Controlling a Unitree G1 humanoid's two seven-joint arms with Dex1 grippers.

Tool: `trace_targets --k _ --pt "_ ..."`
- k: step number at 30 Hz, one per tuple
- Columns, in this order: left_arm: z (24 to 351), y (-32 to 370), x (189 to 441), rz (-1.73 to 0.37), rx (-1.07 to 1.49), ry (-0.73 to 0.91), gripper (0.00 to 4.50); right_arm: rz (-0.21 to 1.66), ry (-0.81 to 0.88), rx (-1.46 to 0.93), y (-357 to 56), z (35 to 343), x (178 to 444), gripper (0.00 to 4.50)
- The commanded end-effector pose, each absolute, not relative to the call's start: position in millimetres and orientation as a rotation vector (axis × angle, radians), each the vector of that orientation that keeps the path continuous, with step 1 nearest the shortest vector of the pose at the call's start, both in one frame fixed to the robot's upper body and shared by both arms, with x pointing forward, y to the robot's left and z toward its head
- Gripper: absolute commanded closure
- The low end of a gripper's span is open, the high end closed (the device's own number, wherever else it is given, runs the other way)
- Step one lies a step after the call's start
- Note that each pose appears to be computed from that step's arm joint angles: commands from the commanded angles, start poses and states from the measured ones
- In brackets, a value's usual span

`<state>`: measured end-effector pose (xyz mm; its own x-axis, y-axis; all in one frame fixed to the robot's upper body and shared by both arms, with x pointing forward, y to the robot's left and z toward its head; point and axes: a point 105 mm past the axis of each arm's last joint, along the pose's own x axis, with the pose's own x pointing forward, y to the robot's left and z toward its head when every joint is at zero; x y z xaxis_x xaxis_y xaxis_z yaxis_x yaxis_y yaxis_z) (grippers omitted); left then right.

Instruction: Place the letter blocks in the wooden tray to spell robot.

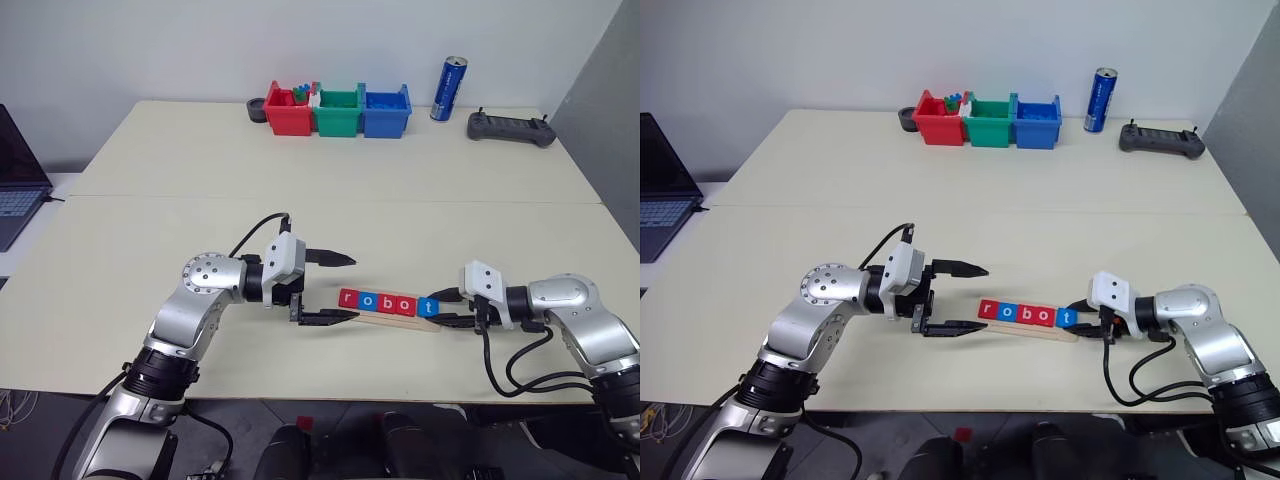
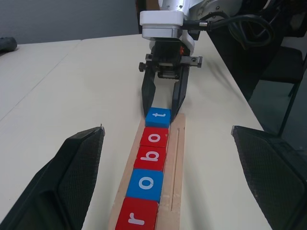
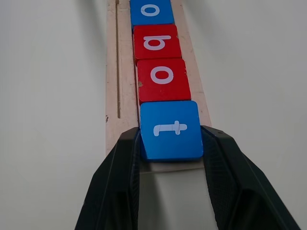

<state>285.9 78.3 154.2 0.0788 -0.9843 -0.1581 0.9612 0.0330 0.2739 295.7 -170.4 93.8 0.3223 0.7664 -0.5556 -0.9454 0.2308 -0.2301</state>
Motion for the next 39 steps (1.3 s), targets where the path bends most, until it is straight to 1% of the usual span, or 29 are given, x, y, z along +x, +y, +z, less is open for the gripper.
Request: trace_targets --k 1,2,5,6,11,15,18,20,21,25,26,29,31,32,39 --pt "162.4 77.5 283.2 -1.503 0.376 -0.120 0.00 1.223 0.332 -0.585 -169.2 102.1 296.2 1.67" --pt "162.6 77.2 283.4 -1.503 0.377 -0.120 0.00 1.221 0.330 -0.574 -169.2 103.7 296.2 1.36" --pt "163.0 75.4 284.1 -1.506 0.379 -0.124 0.00 1.213 0.316 -0.512 -166.9 113.2 297.6 0.23" --pt "163.2 74.8 284.4 -1.507 0.379 -0.125 0.00 1.208 0.312 -0.490 -166.2 116.8 298.5 0.04" --pt "164.1 73.2 284.8 -1.510 0.379 -0.131 0.00 1.164 0.290 -0.409 -171.5 138.8 301.9 0.04" --pt "163.6 73.6 284.7 -1.510 0.379 -0.131 0.00 1.127 0.320 -0.450 -184.9 137.5 295.9 0.04" --pt "162.5 73.7 284.7 -1.512 0.379 -0.128 0.00 1.091 0.327 -0.479 -192.7 128.6 293.5 0.04" --pt "162.0 72.9 284.8 -1.514 0.380 -0.128 0.00 1.071 0.311 -0.490 -193.8 124.4 295.3 0.41" --pt "162.0 72.8 285.1 -1.515 0.381 -0.128 0.00 1.079 0.313 -0.492 -192.9 121.5 294.3 0.67" --pt "163.6 71.9 285.8 -1.519 0.385 -0.132 0.00 1.100 0.318 -0.498 -185.8 109.3 291.9 1.97" --pt "163.9 72.0 285.7 -1.519 0.386 -0.132 0.00 1.102 0.315 -0.499 -184.1 108.4 292.0 2.41" --pt "163.1 74.0 284.7 -1.520 0.390 -0.127 0.00 1.112 0.307 -0.498 -179.9 107.2 291.5 3.43" --pt "162.7 74.8 284.0 -1.520 0.391 -0.124 0.00 1.123 0.312 -0.498 -178.8 105.6 289.8 4.22" --pt "162.7 74.9 283.9 -1.519 0.391 -0.123 0.00 1.126 0.315 -0.500 -178.9 104.6 288.9 4.48" --pt "162.0 75.6 282.4 -1.517 0.390 -0.121 0.00 1.131 0.343 -0.506 -183.0 101.7 283.5 4.48"
